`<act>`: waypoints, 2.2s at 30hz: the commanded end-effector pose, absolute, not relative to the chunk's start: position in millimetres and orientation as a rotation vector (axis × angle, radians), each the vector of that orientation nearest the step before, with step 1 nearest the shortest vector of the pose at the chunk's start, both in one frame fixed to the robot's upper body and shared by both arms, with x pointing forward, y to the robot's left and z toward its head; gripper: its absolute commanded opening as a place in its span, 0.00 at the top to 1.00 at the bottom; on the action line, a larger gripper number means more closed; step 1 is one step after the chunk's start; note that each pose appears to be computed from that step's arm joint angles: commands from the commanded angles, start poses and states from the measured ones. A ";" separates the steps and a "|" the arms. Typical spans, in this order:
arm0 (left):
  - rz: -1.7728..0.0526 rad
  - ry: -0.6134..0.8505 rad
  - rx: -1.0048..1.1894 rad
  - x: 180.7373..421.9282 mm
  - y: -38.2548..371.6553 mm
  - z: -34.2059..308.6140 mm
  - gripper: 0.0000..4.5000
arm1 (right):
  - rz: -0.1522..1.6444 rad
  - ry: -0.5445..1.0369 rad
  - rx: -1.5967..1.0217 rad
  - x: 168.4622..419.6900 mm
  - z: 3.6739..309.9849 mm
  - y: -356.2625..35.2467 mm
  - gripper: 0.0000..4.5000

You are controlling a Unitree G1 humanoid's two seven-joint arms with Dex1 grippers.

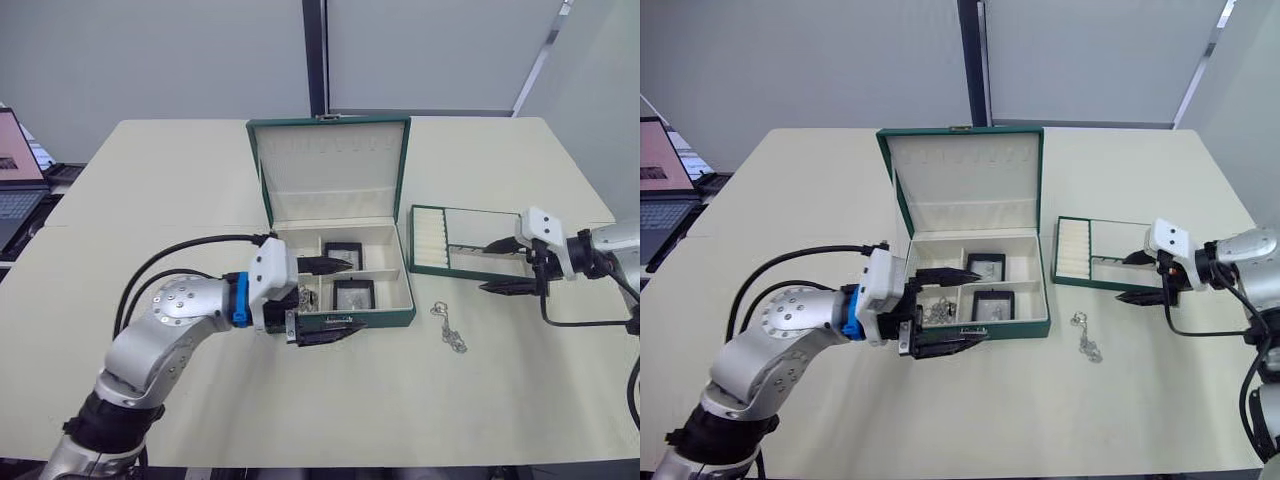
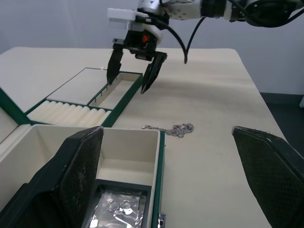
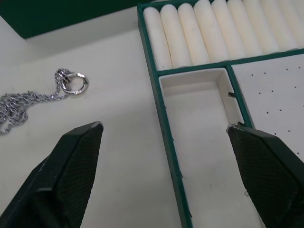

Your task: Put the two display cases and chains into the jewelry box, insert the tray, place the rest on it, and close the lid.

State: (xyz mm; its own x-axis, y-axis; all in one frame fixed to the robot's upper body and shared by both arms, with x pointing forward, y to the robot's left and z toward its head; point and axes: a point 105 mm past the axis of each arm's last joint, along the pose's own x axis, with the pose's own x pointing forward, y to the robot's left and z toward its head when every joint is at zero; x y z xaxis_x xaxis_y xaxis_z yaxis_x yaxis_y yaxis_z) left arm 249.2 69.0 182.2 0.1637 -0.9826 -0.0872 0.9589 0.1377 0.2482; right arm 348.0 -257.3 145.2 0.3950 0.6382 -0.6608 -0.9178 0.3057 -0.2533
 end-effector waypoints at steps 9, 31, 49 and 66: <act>-1.431 -0.197 0.272 256.2 50.9 185.0 0.00 | 1.107 0.549 -0.794 356.4 143.3 -263.5 0.44; -1.402 -0.228 0.257 254.1 41.1 187.5 0.00 | 1.110 0.578 -0.839 363.1 139.5 -259.1 0.72; -1.392 -0.237 0.249 260.7 39.7 191.3 0.00 | 1.113 0.525 -0.814 362.0 157.5 -262.6 0.94; -1.407 -0.269 0.227 265.4 31.5 195.7 0.00 | 1.098 0.527 -0.810 353.2 168.4 -272.0 0.94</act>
